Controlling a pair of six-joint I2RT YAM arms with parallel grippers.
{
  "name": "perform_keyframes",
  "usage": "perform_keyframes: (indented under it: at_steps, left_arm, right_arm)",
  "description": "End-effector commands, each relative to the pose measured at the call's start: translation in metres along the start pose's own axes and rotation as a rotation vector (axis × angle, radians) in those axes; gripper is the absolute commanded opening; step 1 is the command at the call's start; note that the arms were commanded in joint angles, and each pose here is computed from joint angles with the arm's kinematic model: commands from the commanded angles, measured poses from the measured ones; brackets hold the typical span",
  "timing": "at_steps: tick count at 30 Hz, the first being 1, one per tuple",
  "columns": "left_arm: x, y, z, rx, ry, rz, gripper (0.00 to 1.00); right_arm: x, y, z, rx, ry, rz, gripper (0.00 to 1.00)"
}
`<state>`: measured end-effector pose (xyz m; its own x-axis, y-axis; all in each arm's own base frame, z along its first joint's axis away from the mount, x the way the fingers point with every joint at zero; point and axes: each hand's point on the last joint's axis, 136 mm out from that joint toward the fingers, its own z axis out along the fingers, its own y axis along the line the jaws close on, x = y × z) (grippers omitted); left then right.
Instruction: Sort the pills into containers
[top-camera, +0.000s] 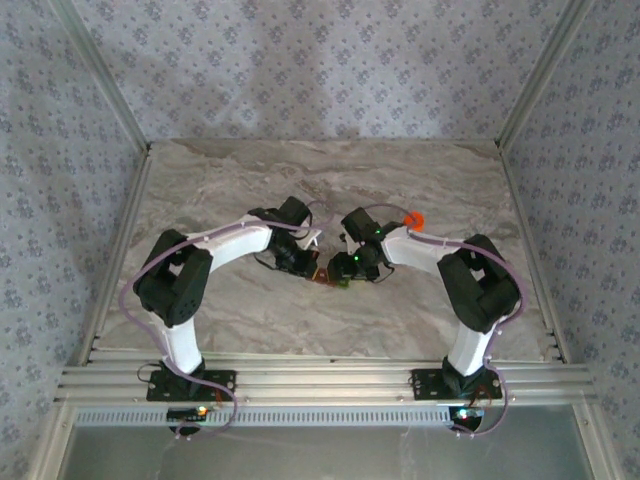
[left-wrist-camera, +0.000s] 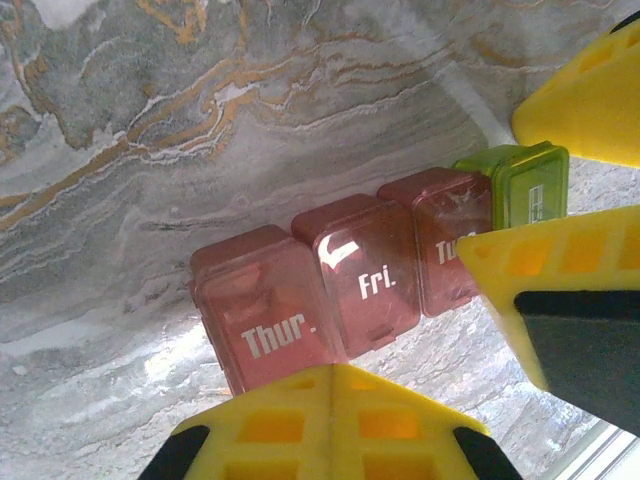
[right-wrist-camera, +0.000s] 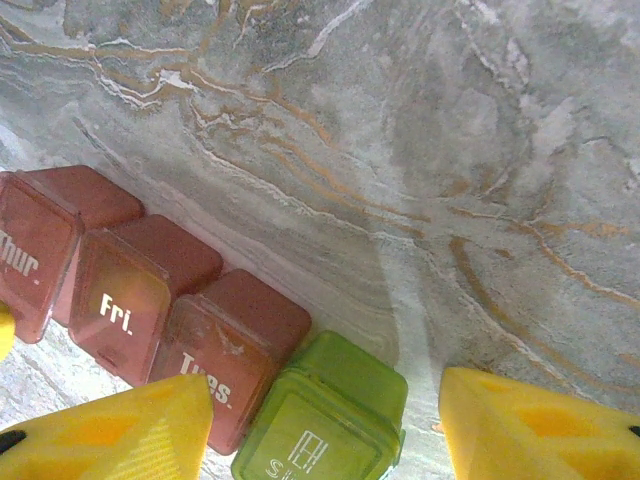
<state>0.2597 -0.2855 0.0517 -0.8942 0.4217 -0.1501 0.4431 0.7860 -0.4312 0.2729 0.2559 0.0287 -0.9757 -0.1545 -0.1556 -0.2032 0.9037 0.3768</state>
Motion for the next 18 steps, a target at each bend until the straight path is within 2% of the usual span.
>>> perform_keyframes:
  at_steps: [1,18]
  left_arm:
    - [0.004,-0.006,-0.004,0.023,-0.009,-0.003,0.00]
    - [0.006,0.007,0.014,-0.006,0.003,-0.027,0.00]
  right_arm:
    - [0.008,-0.022,0.017,0.081,0.043,0.039,0.64]
    - [0.012,-0.025,0.023,0.078,0.063,0.051,0.63]
